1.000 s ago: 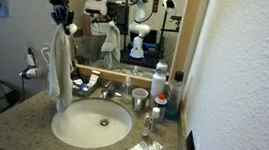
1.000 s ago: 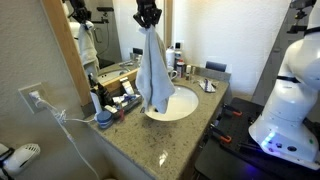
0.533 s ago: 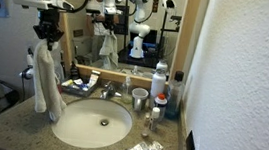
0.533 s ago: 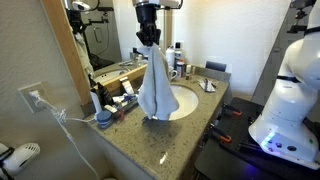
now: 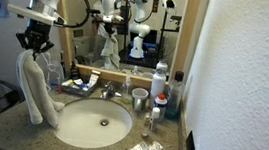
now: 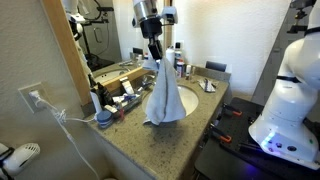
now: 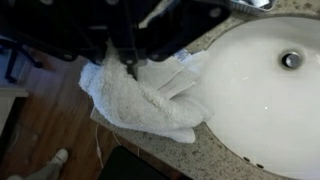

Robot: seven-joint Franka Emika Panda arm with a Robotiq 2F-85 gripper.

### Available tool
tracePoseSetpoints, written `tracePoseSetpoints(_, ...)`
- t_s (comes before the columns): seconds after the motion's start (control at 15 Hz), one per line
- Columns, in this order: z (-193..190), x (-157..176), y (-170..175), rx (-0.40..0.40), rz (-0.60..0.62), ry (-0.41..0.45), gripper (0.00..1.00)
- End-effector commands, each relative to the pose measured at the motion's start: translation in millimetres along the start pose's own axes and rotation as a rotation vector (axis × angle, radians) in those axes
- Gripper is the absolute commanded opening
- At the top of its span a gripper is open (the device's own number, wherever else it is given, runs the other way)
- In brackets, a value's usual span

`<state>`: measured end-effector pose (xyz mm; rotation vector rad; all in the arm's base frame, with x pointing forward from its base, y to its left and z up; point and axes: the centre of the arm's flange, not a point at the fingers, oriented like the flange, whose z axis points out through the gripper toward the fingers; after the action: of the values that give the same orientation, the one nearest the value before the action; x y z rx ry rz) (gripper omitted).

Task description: Use the towel to wipe the left side of the counter then hang it on the wall

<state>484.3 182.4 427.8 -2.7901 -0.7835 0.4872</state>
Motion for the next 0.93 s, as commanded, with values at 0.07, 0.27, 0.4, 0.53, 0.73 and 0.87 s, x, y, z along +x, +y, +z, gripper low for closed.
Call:
tracePoseSetpoints(0.07, 24.9, -14.3, -13.8, 0.081, -0.248, -0.018, 0.03)
tracePoseSetpoints(0.27, 44.4, -2.6, -32.4, 0.114, -0.389, -0.015, 0.03)
tracePoseSetpoints(0.4, 62.7, 7.7, -44.7, 0.076, -0.458, -0.016, 0.03)
tracePoseSetpoints(0.53, 76.0, 22.5, -50.3, 0.018, -0.5, 0.015, 0.03)
tracePoseSetpoints(0.73, 80.9, 40.2, -48.5, -0.058, -0.496, 0.1, 0.03)
tracePoseSetpoints(0.87, 58.5, 43.1, -30.0, -0.098, -0.447, 0.186, 0.03)
